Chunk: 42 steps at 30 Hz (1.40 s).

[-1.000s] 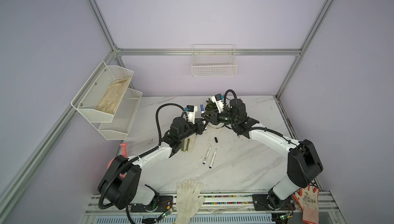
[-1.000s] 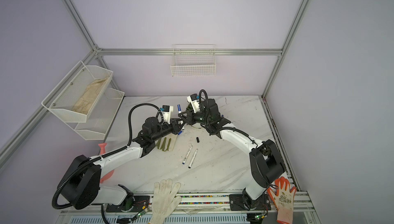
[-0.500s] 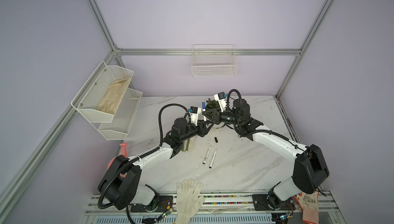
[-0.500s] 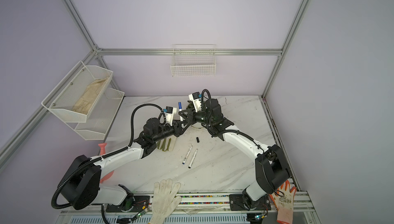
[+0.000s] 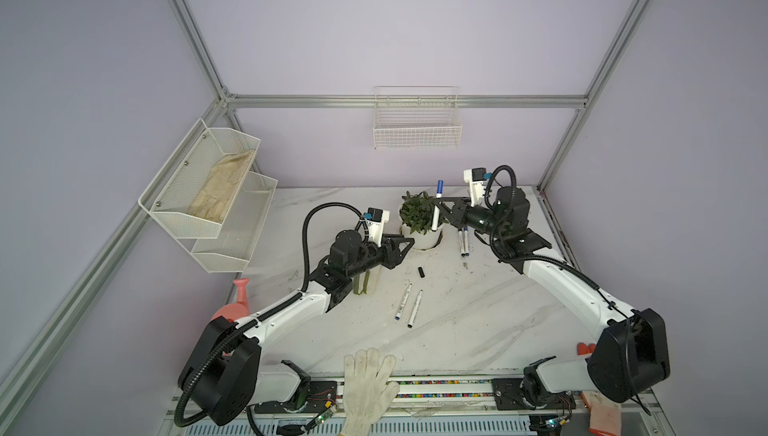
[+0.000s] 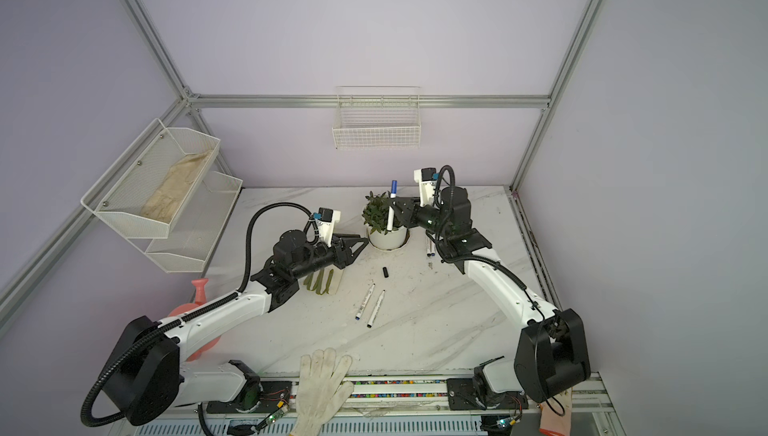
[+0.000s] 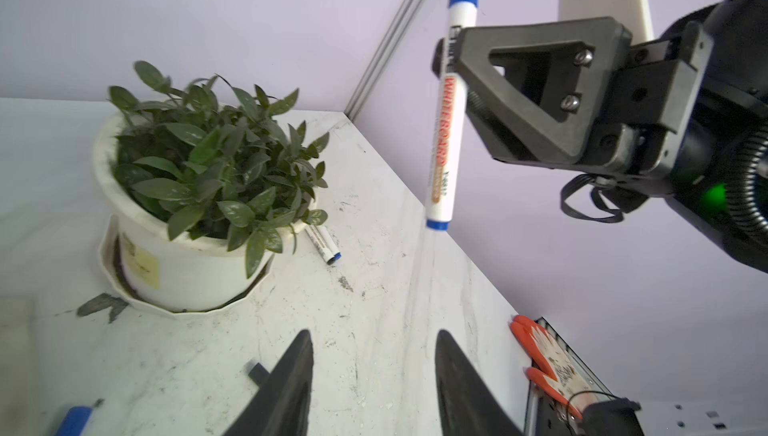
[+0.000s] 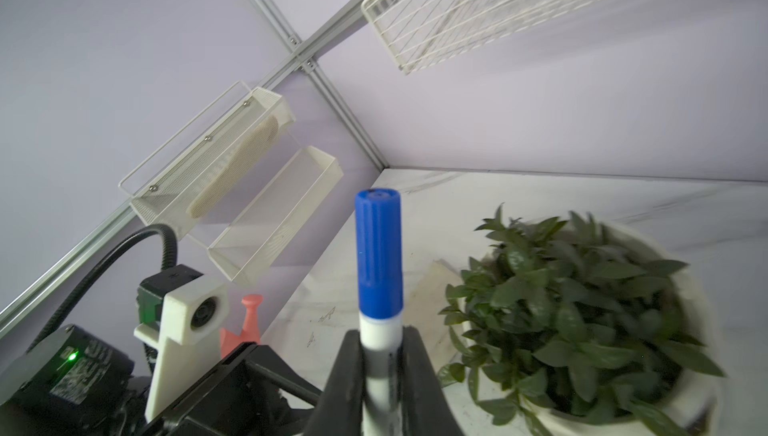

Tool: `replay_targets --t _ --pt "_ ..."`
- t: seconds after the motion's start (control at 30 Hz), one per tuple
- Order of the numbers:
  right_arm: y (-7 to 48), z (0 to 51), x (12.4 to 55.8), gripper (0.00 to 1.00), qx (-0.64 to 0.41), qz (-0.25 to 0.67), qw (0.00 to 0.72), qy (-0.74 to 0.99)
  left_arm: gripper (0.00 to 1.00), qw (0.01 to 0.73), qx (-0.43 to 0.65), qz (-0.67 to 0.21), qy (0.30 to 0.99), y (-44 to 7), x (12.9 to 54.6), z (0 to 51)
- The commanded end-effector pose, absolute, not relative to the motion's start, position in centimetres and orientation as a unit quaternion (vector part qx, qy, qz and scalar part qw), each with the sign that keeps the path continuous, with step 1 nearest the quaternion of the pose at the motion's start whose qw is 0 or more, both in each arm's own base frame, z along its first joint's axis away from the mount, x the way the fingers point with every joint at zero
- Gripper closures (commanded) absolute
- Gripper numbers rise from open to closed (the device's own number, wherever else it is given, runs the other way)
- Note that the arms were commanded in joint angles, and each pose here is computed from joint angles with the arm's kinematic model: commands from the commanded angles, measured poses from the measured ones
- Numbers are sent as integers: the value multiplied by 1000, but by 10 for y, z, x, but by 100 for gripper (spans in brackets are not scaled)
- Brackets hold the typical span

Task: Insert the pens into the pen caps
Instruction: 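Carry the capped marker beside the other markers and set it down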

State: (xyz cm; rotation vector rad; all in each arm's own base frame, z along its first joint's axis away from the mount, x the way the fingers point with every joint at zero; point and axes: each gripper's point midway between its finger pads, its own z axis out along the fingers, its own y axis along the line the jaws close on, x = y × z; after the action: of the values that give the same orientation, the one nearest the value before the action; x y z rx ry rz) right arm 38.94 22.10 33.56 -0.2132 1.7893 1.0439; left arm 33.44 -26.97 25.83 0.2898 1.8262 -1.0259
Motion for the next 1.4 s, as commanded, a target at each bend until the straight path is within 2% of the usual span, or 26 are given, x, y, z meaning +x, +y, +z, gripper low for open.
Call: replay_targets --t 0.0,0.1,0.17,0.27,0.53,0.73,1.0,1.1,1.37 --pt "170 307 409 100 3 359 509 783 52 501 2 -315 806 -219 353 219" --pt "123 257 432 100 92 274 475 832 52 494 -66 -248 831 -187 362 194" --pt "97 217 442 100 131 215 436 864 51 465 -94 -191 859 -170 366 174" --pt "79 173 452 100 153 182 394 888 51 421 -109 -153 887 -161 368 157" --pt "53 98 476 99 160 80 357 917 51 408 -108 -153 894 -164 371 150" --pt "54 67 490 99 149 64 337 928 50 407 -92 -155 895 -167 371 151" --pt "73 51 502 96 143 115 333 925 50 400 -59 -170 899 -178 369 151" --pt "75 47 504 95 142 120 332 925 50 378 -47 -169 909 -183 368 134" --pt "84 55 506 81 141 152 339 918 50 368 -31 -172 913 -190 365 127"
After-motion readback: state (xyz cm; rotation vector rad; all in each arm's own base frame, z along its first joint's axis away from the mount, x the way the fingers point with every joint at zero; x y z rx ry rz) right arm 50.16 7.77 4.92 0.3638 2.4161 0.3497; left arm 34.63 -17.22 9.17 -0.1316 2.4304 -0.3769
